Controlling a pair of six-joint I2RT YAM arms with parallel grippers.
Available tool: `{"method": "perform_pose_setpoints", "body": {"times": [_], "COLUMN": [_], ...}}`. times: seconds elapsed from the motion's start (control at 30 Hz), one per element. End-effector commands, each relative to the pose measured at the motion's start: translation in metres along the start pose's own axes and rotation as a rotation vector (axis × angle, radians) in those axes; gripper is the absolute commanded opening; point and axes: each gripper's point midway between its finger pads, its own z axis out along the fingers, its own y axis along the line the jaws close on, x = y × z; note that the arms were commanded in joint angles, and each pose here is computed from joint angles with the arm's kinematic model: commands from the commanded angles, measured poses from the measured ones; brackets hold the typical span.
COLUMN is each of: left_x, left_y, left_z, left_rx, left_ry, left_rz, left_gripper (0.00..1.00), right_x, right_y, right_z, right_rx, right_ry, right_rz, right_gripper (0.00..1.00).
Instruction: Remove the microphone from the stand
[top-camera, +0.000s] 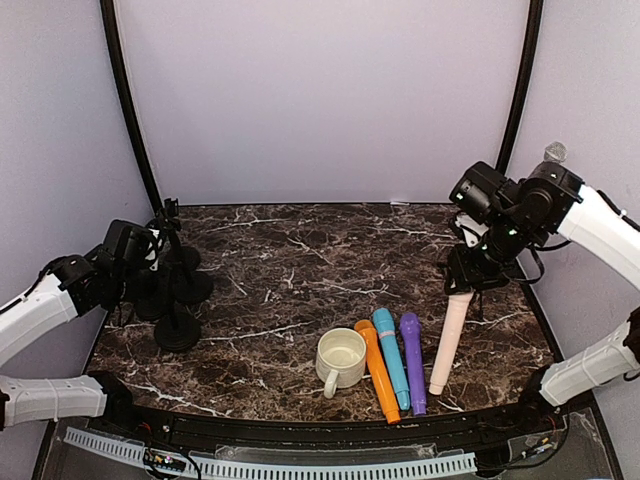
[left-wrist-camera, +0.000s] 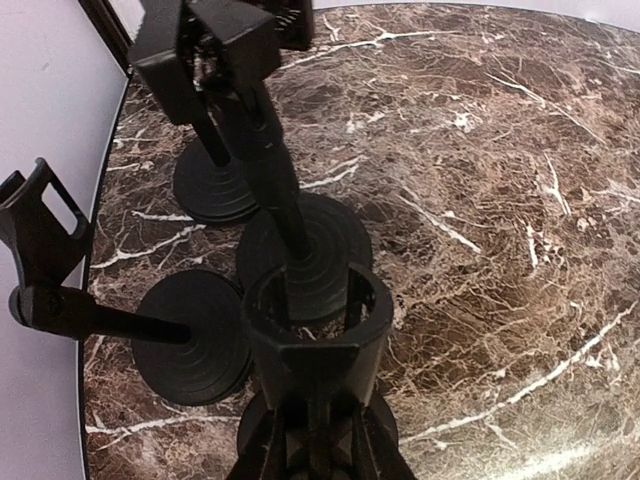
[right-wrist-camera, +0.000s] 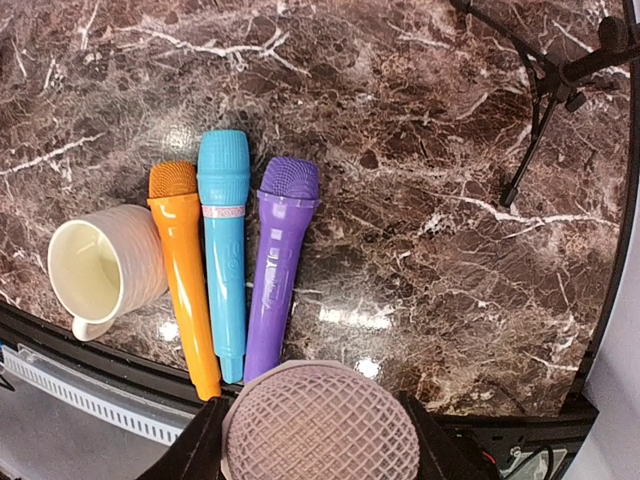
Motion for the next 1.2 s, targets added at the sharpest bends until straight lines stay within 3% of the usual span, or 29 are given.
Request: {"method": "perform_pose_setpoints", "body": {"times": [0.0,0.23,0.37,0.5,0.57,0.6,0.67,0.77,0.97,1.17], "left_x": [-0.029,-0.027,-0.024,-0.024,-0.025,-0.026,-0.029,-0.037,-0.053,-0.08], "left_y": [0.013,0.017,0.017,0.014,0.014,0.014,0.014,0.011,-0.002,-0.018], "left_z": [-0.003,0.008,0.009,0.003,-0.001,-0.003,-0.01,-0.022,-0.042,-0.055], "left_rx": [-0.041,-0.049,-0.048,-0.019,-0.014,-0.012,-0.001,0.033,0.124,0.215], "left_ry": [-0.14,-0.114,-0.1,-0.1,-0.102,-0.106,-0.12,-0.141,-0.161,-0.186], "left_rz": [-0.1,-0.14,-0.158,-0.154,-0.136,-0.133,-0.117,-0.089,-0.038,-0.018], "left_gripper": [0.0,0.0,0.07,0.21,0.33,0.45,0.59,0.7,0.78,0.8], "right_x": [0.005,-0.01,-0.009,-0.008,-0.012,-0.014,-0.016,-0.016,-0.007,-0.005], "right_y": [-0.007,-0.001,-0.001,0.001,0.001,0.001,0.001,0.004,0.001,0.001], "right_z": [0.014,0.039,0.066,0.09,0.098,0.102,0.113,0.133,0.169,0.182], "right_rx": [0.013,-0.02,0.005,0.009,0.002,-0.006,-0.022,-0.051,-0.033,-0.044], "right_ry": [0.047,0.033,0.074,0.116,0.109,0.107,0.107,0.124,0.174,0.169], "right_rz": [0.007,0.051,0.044,0.036,0.047,0.058,0.08,0.1,0.116,0.135], "right_gripper": [0.0,0.0,0.0,0.0,0.0,0.0,0.01,0.03,0.07,0.2]}}
